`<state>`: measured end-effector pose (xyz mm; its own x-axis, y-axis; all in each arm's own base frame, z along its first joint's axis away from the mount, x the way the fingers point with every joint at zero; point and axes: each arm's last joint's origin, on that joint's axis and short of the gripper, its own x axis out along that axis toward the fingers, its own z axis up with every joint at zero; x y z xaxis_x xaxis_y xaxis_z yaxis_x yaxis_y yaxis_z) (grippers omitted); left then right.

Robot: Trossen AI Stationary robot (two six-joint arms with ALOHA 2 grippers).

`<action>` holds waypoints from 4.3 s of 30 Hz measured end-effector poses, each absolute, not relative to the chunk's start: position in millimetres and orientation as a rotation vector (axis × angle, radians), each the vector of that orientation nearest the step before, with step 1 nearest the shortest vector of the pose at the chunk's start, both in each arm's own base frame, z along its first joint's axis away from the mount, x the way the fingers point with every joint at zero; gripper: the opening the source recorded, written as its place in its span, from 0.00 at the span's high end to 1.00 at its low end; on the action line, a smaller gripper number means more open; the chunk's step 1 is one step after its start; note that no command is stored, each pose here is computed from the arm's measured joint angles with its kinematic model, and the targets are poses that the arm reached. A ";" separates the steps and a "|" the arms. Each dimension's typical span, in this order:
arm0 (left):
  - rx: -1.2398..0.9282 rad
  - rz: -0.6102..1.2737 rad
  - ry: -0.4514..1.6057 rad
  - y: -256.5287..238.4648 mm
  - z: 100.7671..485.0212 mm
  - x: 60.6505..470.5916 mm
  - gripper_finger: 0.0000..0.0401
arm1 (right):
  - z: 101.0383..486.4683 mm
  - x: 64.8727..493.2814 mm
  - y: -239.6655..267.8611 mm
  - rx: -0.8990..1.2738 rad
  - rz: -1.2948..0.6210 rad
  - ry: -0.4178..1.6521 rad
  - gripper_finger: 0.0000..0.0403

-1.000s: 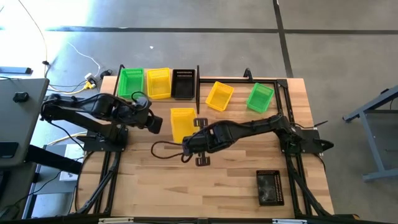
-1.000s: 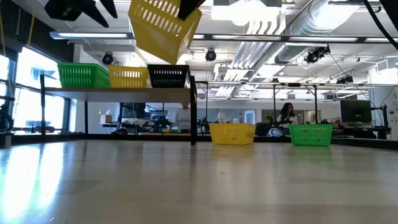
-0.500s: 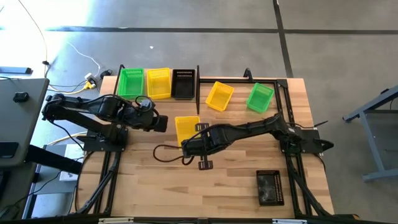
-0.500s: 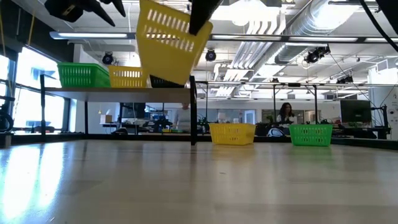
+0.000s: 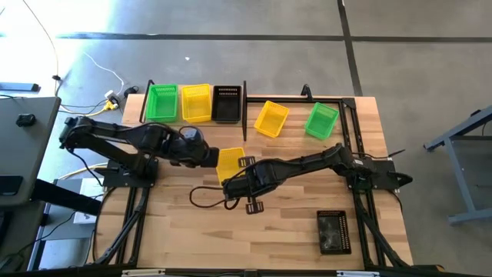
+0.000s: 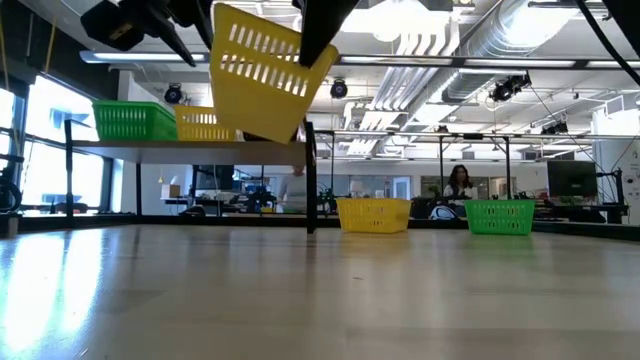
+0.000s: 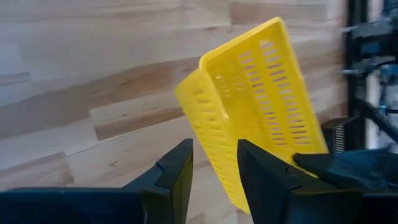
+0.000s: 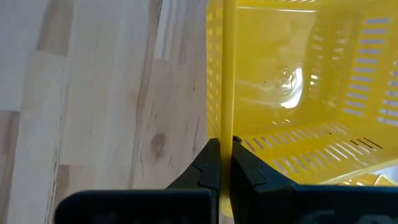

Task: Stack baskets on shelf by color
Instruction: Stack the bottom yellow bin on top of the yellow bin on the shelf

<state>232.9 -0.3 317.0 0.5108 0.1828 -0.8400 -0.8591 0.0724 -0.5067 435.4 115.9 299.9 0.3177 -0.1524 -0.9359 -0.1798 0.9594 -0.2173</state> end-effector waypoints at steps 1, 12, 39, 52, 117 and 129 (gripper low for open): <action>-1.262 0.891 0.688 0.2 315.0 235.0 0.71 | 299.8 435.4 115.9 -0.305 0.018 1.254 1.00; -1.290 0.891 0.652 4.4 308.6 251.2 0.71 | 294.4 438.2 116.2 -0.309 0.006 1.262 1.00; -1.220 0.983 0.688 8.9 288.9 265.8 0.96 | 295.1 438.4 119.9 -0.251 -0.085 1.232 1.00; -1.129 0.960 0.704 9.3 289.1 265.7 0.98 | 295.5 439.6 117.6 -0.256 -0.087 1.226 1.00; -1.030 1.113 0.305 135.1 415.9 122.1 0.99 | 379.2 400.7 -32.5 -0.289 -0.408 1.139 0.60; -1.192 1.218 0.447 182.7 401.5 119.2 0.99 | 379.3 395.9 -69.0 -0.324 -0.314 1.184 0.60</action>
